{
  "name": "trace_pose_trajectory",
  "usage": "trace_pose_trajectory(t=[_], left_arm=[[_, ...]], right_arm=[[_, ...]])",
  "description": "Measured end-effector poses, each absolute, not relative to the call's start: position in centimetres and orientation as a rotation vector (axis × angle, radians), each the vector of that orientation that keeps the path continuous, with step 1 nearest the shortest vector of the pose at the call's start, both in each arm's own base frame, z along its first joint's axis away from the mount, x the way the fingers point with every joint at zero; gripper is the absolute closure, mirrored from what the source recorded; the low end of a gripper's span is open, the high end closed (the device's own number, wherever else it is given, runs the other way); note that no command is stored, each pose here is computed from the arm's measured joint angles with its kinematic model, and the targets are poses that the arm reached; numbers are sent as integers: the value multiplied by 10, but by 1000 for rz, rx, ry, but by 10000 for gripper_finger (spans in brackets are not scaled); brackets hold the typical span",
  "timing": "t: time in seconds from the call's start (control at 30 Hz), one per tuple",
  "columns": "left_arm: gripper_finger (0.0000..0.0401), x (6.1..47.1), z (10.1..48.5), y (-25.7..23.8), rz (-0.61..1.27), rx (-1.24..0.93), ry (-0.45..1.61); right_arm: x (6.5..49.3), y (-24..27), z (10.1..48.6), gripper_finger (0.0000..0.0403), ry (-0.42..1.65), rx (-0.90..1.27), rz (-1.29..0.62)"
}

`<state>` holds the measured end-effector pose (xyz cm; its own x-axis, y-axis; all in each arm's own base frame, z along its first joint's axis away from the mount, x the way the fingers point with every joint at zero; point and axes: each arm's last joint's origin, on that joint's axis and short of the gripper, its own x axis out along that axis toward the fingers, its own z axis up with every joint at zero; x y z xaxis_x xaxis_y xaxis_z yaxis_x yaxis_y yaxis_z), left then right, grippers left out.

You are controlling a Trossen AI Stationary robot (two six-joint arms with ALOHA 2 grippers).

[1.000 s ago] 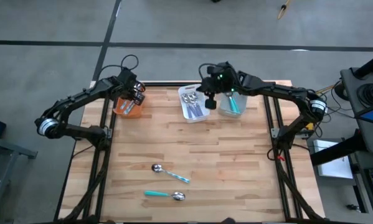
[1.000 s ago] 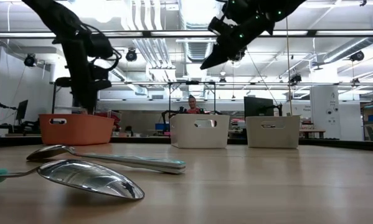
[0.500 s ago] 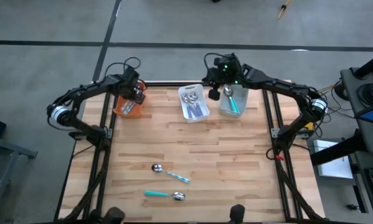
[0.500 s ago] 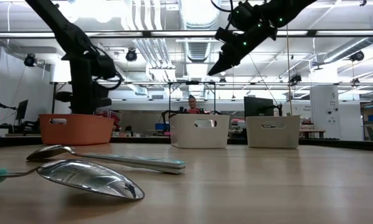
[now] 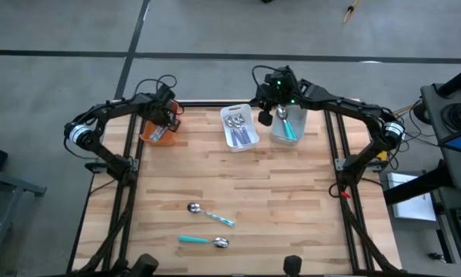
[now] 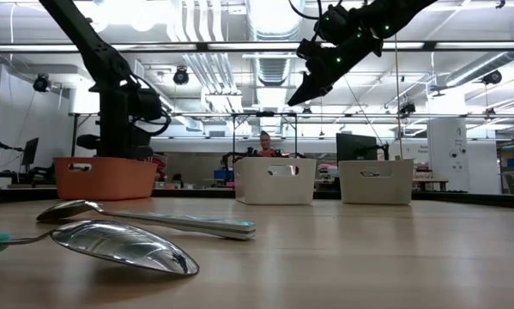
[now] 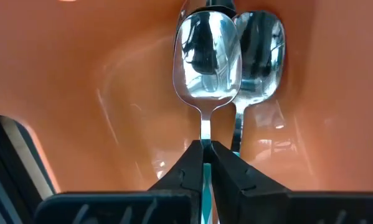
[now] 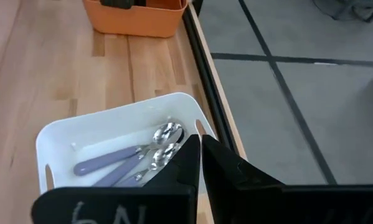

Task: Sort silverware by color (type)
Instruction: Put the blue patterned spoon into the orange bin

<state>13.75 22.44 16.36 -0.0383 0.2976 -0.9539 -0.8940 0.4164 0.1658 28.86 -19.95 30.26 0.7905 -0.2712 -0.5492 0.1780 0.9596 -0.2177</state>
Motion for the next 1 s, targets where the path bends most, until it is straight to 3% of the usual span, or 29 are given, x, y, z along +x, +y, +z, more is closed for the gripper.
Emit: trace_pose_trajectory(t=[0.37,1.0], left_arm=[[361,139,160,226,1064,-628,1253],[357,135,186,220,1090,-583,1150]], right_arm=[[289,-199,303,394,609,-120,-254],[289,-200,303,394,578,71,-325]])
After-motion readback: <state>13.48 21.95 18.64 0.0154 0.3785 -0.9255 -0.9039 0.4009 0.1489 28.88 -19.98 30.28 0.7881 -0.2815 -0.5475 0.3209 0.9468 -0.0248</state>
